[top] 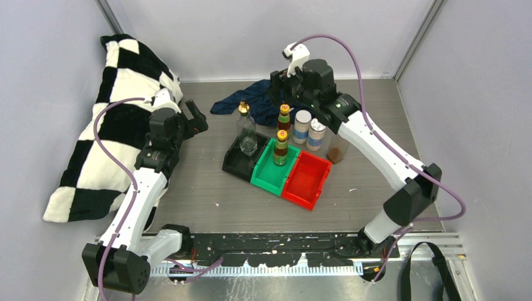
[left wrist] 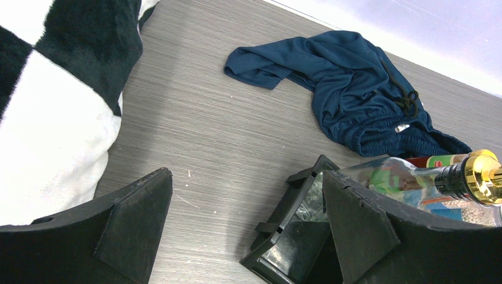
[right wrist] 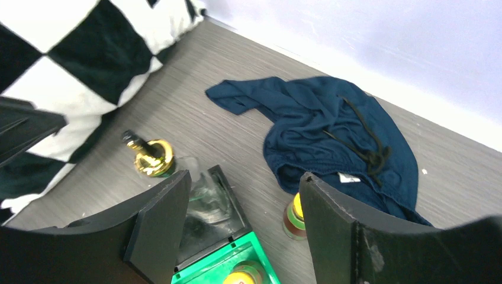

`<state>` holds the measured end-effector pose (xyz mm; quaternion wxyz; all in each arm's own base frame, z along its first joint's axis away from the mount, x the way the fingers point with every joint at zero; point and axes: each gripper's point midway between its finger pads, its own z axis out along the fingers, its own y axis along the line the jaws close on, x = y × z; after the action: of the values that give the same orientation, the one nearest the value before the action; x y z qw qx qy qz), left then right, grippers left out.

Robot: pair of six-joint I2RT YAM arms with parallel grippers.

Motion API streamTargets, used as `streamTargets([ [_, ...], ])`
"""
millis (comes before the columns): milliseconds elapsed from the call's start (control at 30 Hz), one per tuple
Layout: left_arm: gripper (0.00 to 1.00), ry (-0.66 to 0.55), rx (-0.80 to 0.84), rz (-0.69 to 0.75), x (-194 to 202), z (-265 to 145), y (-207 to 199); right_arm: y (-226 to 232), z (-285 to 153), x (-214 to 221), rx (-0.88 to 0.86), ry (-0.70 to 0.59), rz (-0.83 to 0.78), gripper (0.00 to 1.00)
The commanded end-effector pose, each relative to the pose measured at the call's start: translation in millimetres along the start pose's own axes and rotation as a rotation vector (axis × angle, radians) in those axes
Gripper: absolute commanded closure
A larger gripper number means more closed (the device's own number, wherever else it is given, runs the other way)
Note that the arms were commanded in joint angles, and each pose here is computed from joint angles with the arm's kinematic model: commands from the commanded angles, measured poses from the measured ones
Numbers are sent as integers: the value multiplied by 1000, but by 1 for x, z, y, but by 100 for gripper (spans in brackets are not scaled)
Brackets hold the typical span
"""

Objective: Organize the condiment bottles
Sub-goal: Place the bottle in the storage box, then pick up the bottle from the center of the board.

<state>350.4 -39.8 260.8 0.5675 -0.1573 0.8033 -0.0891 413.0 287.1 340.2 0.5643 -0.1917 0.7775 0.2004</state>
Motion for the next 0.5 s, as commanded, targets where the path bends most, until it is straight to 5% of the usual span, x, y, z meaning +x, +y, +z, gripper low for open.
streamTargets([
  [0,2,-52,16,-5,-14,0,-4,-25,10,23,153,127,14,26],
  [467,2,-49,13,-3,-14,1,-3,-46,27,52,223,216,60,26],
])
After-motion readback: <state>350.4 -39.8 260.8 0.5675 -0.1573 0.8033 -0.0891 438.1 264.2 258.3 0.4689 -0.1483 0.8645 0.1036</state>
